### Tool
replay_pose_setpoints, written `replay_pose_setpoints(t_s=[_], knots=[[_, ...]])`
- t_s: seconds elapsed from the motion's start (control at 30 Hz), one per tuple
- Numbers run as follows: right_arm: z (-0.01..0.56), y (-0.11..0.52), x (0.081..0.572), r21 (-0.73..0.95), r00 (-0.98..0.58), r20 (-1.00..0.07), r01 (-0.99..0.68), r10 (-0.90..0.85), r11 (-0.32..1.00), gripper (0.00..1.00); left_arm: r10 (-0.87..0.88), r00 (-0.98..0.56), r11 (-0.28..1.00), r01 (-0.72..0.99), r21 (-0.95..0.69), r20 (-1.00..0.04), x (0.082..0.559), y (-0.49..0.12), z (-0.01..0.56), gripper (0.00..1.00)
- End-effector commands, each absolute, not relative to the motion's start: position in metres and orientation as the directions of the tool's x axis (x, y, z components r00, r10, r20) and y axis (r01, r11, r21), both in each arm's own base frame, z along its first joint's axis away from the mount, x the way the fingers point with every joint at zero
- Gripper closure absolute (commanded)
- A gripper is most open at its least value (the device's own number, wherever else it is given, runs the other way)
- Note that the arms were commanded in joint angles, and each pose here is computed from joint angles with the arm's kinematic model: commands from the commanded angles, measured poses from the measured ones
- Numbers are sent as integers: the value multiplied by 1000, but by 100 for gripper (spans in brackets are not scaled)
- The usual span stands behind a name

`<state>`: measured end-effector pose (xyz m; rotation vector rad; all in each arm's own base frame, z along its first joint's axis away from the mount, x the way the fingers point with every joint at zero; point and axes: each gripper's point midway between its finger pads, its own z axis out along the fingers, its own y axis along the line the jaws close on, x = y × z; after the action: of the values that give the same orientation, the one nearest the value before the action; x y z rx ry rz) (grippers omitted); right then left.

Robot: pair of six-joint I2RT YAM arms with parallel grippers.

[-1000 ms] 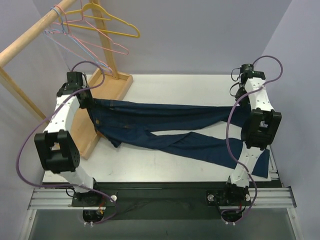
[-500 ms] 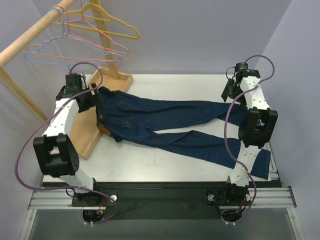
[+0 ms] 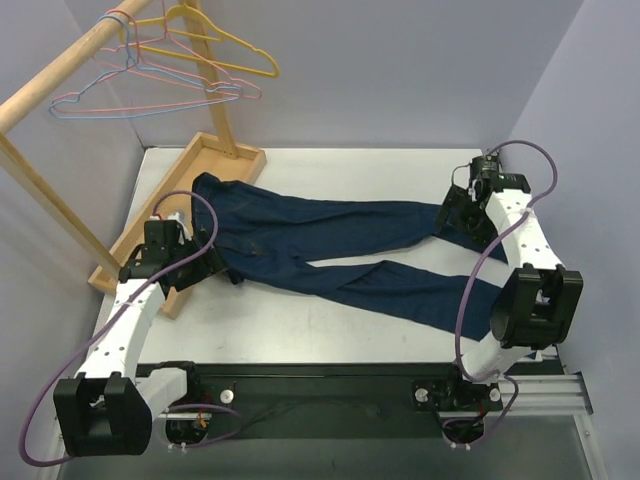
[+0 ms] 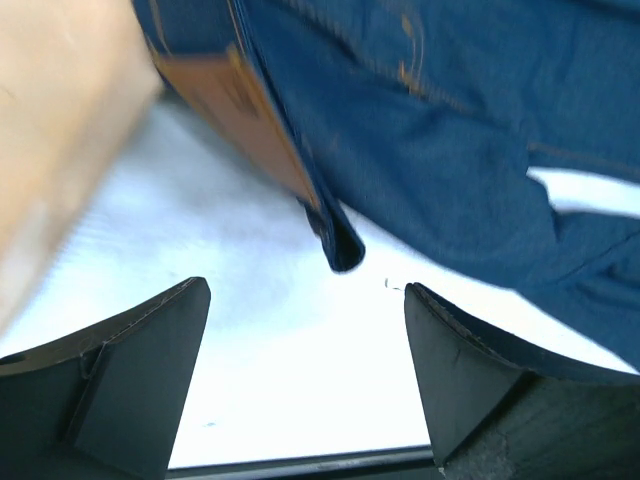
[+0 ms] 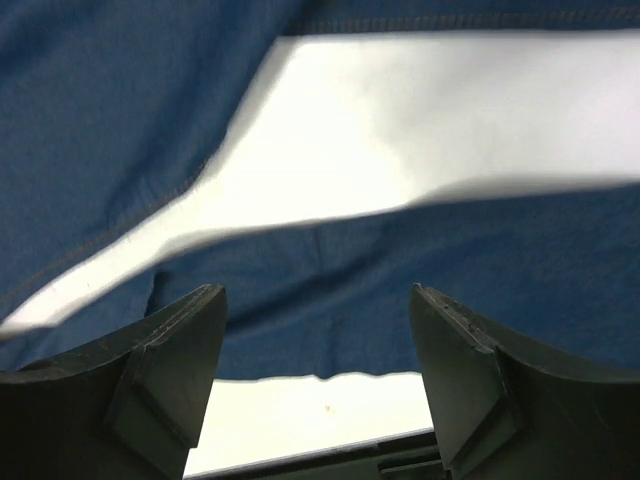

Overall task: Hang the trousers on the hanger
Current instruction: Flatten out the trousers at the center of the board.

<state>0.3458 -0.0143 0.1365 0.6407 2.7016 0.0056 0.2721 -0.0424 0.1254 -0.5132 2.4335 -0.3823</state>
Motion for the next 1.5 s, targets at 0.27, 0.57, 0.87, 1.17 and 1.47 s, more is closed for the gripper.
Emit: replay_pose_setpoints(t_s=[0.27,0.57,0.87,1.17,1.47], knots=[[81,15,246,157,-847,-180,477,500,865,27,-459,-749,853,-220,-474,-478,272,-90,100,11],[53,19,211,154,-843,-114,507,525,848,26,-452,-764,866,-250,-434,-461,281,-86,77,23],[39,21,218,160,-834,-88,527,544,835,26,-447,-761,867,-240,-436,-470,290,-88,70,44],[16,17,217,113,-831,-41,548,555,829,26,-443,-749,884,-274,-379,-492,292,-69,63,100],[2,2,222,37,-799,-19,601,602,799,26,-493,-559,866,-391,-312,-667,274,18,174,100]])
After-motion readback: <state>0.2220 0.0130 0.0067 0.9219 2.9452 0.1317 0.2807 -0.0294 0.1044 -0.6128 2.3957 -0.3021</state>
